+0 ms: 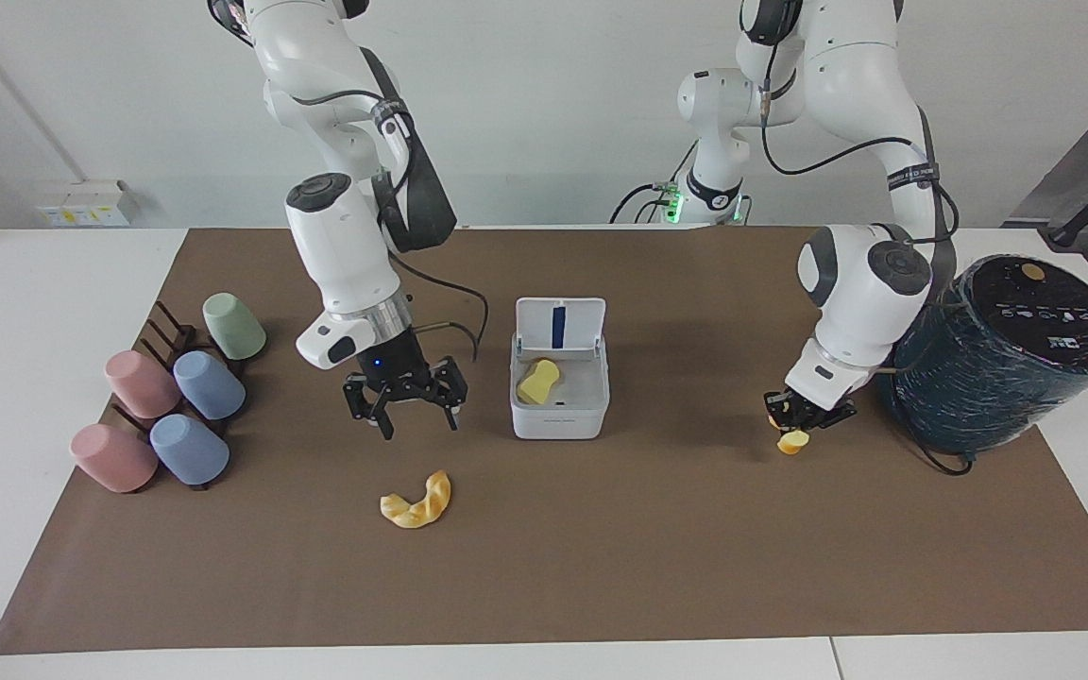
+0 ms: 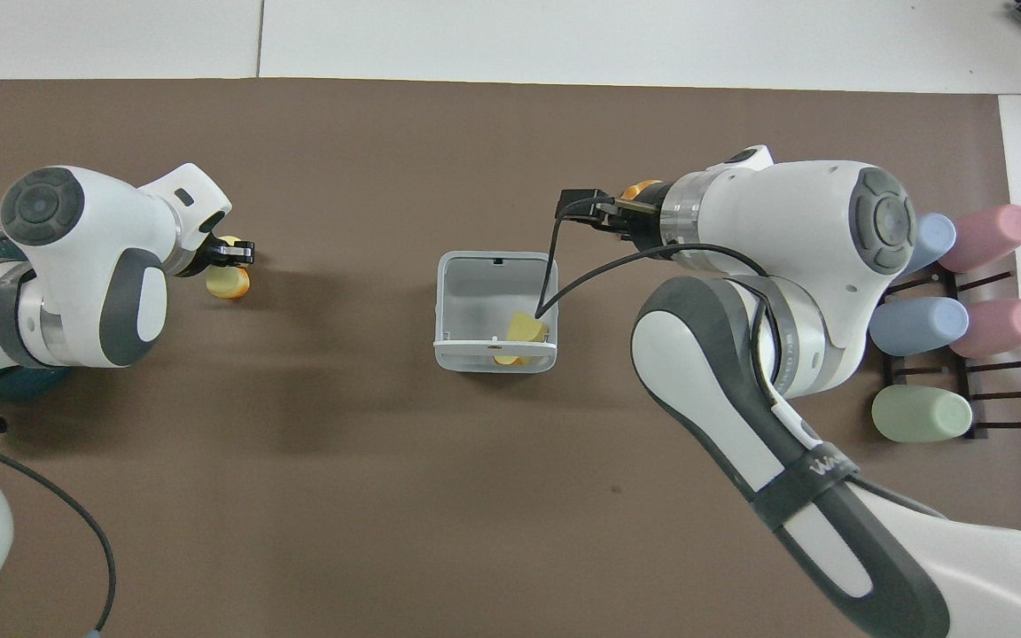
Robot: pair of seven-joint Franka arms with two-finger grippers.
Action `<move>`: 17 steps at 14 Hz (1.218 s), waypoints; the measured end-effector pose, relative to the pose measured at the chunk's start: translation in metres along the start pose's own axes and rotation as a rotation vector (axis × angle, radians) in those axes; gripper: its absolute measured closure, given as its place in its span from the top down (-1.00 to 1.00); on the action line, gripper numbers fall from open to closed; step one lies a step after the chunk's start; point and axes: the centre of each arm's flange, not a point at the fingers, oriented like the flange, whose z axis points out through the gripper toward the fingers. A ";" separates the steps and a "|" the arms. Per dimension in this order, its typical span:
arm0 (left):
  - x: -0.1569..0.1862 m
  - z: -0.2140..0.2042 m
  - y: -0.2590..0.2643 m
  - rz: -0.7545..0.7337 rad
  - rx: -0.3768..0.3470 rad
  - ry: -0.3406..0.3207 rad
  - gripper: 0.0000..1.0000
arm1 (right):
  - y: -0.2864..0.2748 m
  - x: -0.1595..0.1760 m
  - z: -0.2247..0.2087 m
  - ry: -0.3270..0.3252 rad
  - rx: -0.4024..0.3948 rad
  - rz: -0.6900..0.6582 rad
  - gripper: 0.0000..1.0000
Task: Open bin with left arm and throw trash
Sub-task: 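Drop the cube in the bin while the right gripper grasps the bread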
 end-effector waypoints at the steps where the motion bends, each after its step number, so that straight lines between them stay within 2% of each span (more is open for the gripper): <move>1: 0.004 -0.008 0.007 -0.003 -0.003 -0.003 -0.81 | 0.009 0.000 0.012 -0.001 -0.006 0.010 1.00; 2: 0.008 -0.017 0.019 -0.024 -0.007 -0.006 -0.81 | 0.020 -0.001 0.024 -0.011 -0.014 0.041 1.00; 5: 0.009 -0.038 0.087 -0.110 -0.017 -0.032 -0.81 | 0.047 0.001 0.051 -0.035 -0.036 0.252 1.00; 8: -0.003 -0.054 0.168 -0.190 -0.024 -0.051 -0.81 | 0.044 0.007 0.078 -0.044 -0.035 0.452 1.00; 11: -0.016 -0.064 0.225 -0.260 -0.067 -0.060 -0.81 | 0.045 0.006 0.101 -0.066 -0.034 0.597 1.00; 13: -0.024 -0.068 0.250 -0.290 -0.087 -0.069 -0.81 | 0.049 0.001 0.114 -0.098 -0.025 0.658 1.00; 17: -0.043 -0.066 0.299 -0.344 -0.111 -0.061 -0.81 | 0.050 -0.006 0.126 -0.142 -0.026 0.689 1.00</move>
